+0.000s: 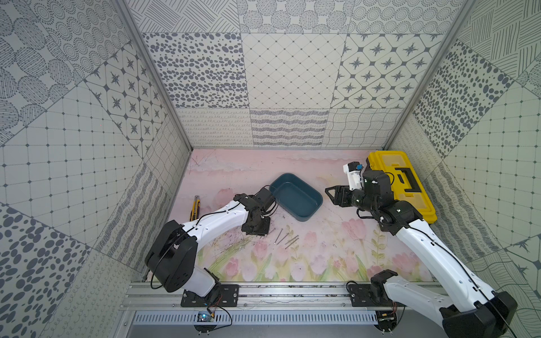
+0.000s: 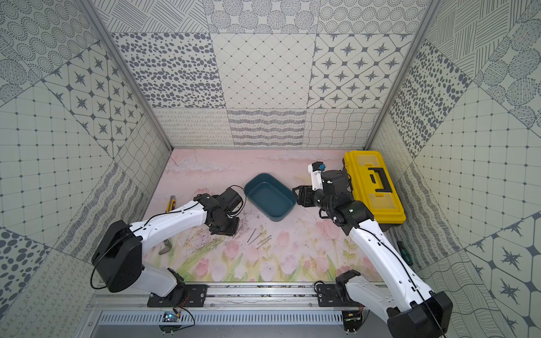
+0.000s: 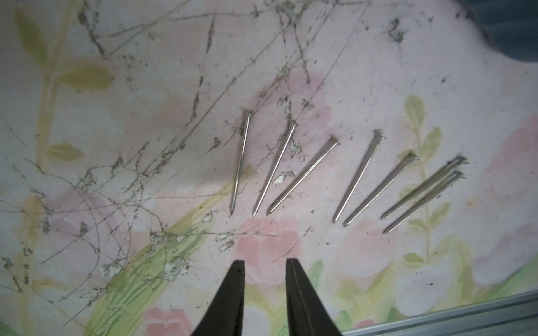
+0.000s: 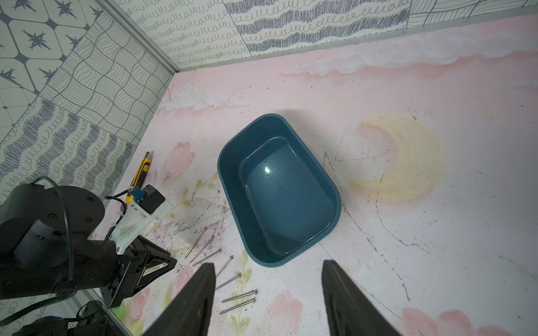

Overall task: Put the nails on the desktop into the storage box
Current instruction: Pick up the nail from the center of the board.

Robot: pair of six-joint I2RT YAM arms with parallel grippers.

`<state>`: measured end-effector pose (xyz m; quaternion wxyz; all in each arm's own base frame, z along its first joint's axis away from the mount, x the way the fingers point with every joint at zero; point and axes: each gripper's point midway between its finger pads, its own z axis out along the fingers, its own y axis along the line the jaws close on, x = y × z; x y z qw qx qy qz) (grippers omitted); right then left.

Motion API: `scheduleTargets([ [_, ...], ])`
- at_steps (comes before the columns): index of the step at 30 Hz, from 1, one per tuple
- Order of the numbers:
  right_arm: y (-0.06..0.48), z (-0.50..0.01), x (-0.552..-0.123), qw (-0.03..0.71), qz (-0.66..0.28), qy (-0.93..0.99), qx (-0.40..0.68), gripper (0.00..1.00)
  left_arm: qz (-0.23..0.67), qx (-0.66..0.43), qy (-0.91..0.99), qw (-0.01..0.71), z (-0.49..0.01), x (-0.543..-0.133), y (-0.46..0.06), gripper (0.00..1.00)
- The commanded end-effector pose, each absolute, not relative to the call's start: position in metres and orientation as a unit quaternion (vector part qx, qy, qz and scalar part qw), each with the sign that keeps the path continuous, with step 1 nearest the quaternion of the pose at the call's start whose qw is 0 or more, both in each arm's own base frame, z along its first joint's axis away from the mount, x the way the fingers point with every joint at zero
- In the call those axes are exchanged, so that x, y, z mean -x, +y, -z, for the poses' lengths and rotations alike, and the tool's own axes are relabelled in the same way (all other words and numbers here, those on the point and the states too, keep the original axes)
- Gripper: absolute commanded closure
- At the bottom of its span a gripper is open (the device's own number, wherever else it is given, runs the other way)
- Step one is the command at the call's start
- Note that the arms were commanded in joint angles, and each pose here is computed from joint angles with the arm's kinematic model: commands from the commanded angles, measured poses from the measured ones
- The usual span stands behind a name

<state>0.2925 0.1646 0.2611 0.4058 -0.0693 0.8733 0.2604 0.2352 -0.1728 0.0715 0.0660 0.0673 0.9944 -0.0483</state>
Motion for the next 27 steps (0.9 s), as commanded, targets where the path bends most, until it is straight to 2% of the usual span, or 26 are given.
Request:
scheduleTargets([
  [1, 0.17, -0.268, -0.294, 0.417, -0.276, 0.863, 0.07, 0.37, 0.043, -0.116, 0.985, 0.12, -0.072, -0.265, -0.184, 0.71],
  [10, 0.171, -0.269, -0.293, 0.416, -0.281, 0.862, 0.067, 0.37, 0.039, -0.127, 0.985, 0.112, -0.059, -0.281, -0.182, 0.7],
  [18, 0.17, -0.27, -0.292, 0.414, -0.281, 0.863, 0.066, 0.38, 0.031, -0.118, 0.988, 0.096, -0.049, -0.284, -0.163, 0.74],
  [27, 0.171, -0.272, -0.292, 0.413, -0.286, 0.863, 0.063, 0.39, 0.039, -0.113, 0.989, 0.089, -0.04, -0.284, -0.166, 0.77],
])
